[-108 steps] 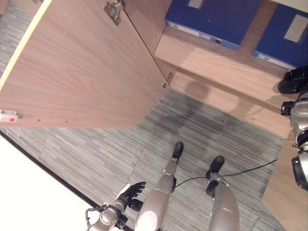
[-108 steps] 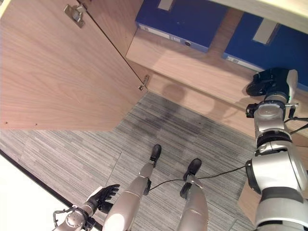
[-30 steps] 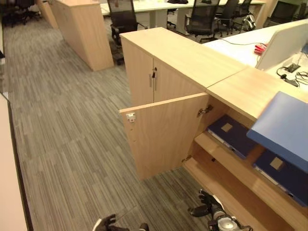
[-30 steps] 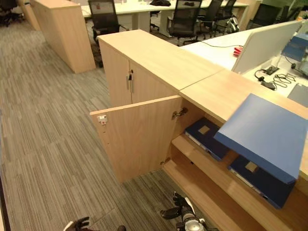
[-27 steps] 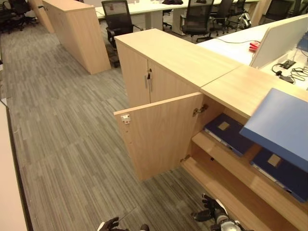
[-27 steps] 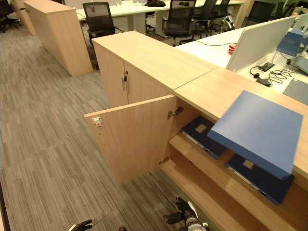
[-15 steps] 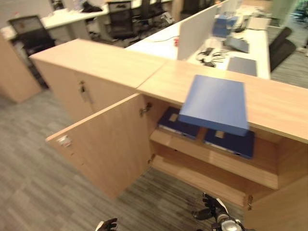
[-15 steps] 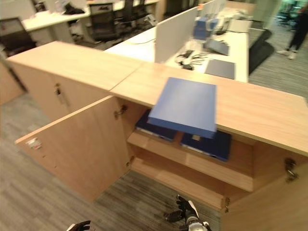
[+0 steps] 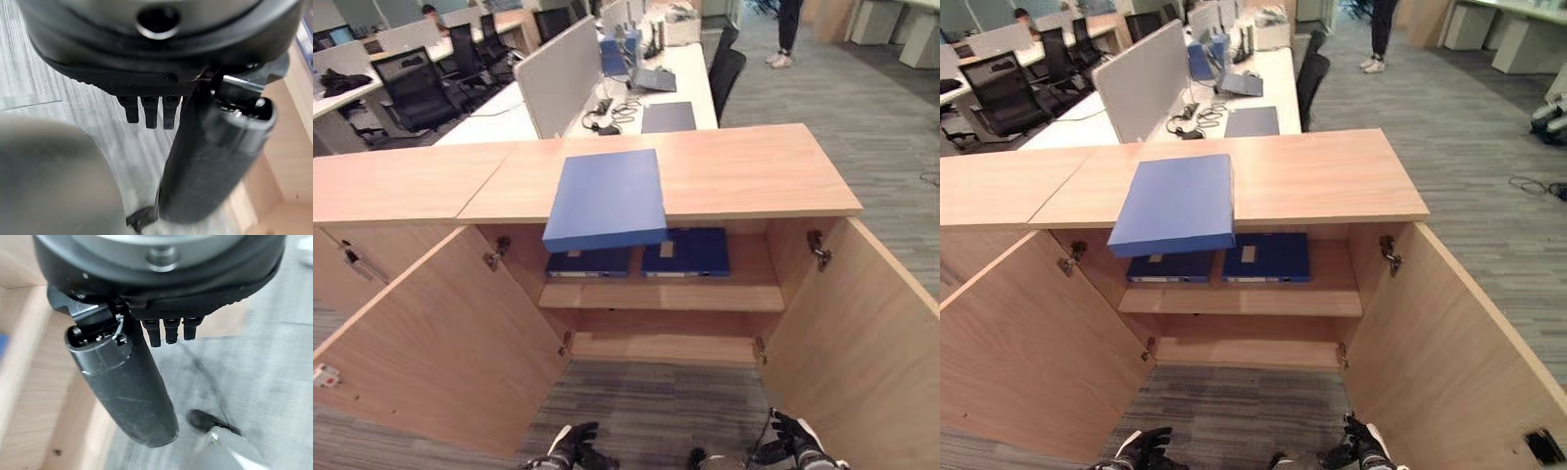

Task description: Put the empty folder in the office cabinet

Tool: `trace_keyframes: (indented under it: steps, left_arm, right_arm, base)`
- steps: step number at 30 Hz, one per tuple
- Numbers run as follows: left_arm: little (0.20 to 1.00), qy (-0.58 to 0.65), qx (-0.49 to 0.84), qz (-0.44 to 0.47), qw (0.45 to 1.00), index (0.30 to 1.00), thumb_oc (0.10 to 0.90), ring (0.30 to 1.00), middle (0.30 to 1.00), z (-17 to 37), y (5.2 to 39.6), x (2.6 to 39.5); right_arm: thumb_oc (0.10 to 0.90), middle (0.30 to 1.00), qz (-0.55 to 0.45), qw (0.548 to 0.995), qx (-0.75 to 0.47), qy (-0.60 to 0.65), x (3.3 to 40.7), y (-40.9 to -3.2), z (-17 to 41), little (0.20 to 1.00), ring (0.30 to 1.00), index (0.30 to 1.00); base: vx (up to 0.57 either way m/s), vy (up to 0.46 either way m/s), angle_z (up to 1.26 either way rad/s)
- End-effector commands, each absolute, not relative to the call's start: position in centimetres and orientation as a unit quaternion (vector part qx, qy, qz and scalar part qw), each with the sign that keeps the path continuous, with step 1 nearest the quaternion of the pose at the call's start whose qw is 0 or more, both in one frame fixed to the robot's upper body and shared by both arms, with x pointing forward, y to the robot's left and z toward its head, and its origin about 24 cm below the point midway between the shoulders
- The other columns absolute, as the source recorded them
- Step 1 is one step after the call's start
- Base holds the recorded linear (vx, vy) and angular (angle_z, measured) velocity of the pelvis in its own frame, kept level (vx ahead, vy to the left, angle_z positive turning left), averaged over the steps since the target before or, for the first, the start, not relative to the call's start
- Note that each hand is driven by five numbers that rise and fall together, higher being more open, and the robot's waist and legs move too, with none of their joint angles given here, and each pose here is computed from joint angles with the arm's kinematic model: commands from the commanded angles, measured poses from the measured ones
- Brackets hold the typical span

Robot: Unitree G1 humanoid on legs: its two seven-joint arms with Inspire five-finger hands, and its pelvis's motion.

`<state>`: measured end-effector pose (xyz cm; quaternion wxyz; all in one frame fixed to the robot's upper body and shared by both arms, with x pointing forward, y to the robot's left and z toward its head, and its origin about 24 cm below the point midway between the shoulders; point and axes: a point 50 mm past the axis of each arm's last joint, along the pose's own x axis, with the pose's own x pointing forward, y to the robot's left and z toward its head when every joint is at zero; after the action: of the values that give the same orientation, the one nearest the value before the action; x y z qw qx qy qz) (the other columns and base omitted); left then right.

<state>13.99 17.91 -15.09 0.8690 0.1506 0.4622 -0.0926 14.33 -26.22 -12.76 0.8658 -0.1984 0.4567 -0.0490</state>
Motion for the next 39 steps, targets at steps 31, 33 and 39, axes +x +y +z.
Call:
trace_keyframes:
  steps: [31, 33, 39]
  left_arm:
    - [0.9, 0.522, 0.16, -0.013, 0.838, 0.9, 0.8, 0.9, 0.9, -15.8, 22.4, 10.3]
    - [0.9, 0.52, 0.159, -0.01, 0.839, 0.9, 0.8, 0.9, 0.9, -15.7, 22.5, 10.5]
    - [0.9, 0.519, 0.166, -0.014, 0.838, 0.9, 0.8, 0.9, 0.9, -15.6, 22.9, 10.9]
  right_arm:
    - [0.8, 0.9, -0.005, 0.875, -0.159, 0.457, 13.7, -21.6, -14.2, 0.9, 0.9, 0.9]
    - [0.8, 0.9, -0.007, 0.874, -0.158, 0.46, 13.6, -21.6, -14.3, 0.9, 0.9, 0.9]
    - [0.8, 0.9, -0.016, 0.869, -0.155, 0.47, 13.5, -21.8, -14.5, 0.9, 0.9, 0.9]
  base:
    - [0.05, 0.064, -0.03]
    - [0.04, 0.054, 0.04]
    - [0.03, 0.094, 0.01]
